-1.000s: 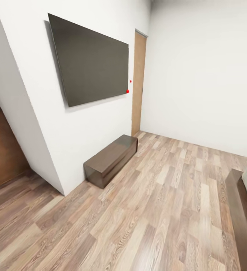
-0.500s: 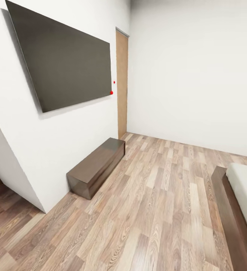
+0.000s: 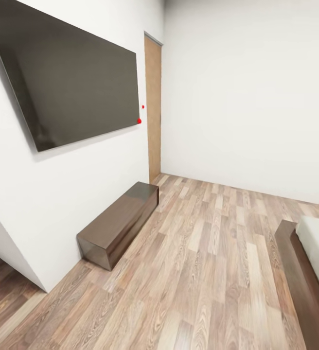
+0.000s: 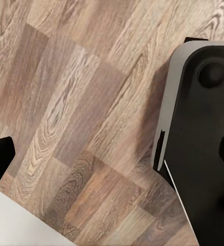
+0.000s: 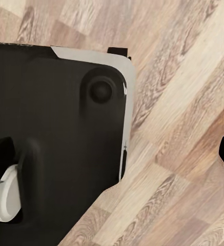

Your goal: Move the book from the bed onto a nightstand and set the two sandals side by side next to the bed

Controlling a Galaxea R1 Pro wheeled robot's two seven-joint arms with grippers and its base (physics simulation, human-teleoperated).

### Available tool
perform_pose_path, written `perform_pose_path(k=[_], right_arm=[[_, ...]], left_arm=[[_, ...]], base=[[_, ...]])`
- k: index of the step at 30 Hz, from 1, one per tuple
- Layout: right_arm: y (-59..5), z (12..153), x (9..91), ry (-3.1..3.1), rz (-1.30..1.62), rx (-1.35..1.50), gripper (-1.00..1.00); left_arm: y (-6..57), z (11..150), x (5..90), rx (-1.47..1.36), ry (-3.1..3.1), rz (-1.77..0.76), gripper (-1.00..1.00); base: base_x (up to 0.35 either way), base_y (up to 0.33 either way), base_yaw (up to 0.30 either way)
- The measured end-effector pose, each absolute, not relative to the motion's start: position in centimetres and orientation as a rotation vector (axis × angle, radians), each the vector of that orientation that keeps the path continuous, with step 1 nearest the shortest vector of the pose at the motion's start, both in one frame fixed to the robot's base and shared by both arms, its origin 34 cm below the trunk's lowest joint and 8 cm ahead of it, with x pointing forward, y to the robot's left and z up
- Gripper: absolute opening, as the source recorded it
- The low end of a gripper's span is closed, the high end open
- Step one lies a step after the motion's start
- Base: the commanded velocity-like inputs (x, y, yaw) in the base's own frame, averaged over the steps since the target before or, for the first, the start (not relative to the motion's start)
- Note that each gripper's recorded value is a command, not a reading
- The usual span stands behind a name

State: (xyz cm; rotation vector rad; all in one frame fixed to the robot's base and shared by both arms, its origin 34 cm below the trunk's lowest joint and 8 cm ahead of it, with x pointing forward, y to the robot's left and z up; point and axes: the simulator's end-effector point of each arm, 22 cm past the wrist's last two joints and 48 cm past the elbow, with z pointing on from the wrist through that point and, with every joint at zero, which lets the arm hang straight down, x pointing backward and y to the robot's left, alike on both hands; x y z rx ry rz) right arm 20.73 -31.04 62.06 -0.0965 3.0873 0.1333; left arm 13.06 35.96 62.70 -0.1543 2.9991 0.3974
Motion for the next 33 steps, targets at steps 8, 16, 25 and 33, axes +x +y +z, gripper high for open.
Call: perform_pose_path(k=[8,16,25,33], right_arm=[[-30.87,62.05,20.73,3.087,0.137,-0.097,1.00],[-30.81,62.04,20.66,3.088,0.138,-0.096,1.00],[-30.82,62.04,20.63,3.089,0.138,-0.095,1.00],[-30.86,62.04,20.63,3.089,0.137,-0.095,1.00]], left_arm=[[35.97,62.70,13.06,-0.152,2.999,0.397,1.00],[35.95,62.70,13.11,-0.149,2.998,0.397,1.00],[35.92,62.69,13.08,-0.148,2.999,0.396,1.00],[35.81,62.68,13.09,-0.148,2.999,0.394,1.00]], base=[[0.337,0.000,-0.030],[0.337,0.000,-0.148],[0.337,0.000,-0.249],[0.335,0.000,-0.278]])
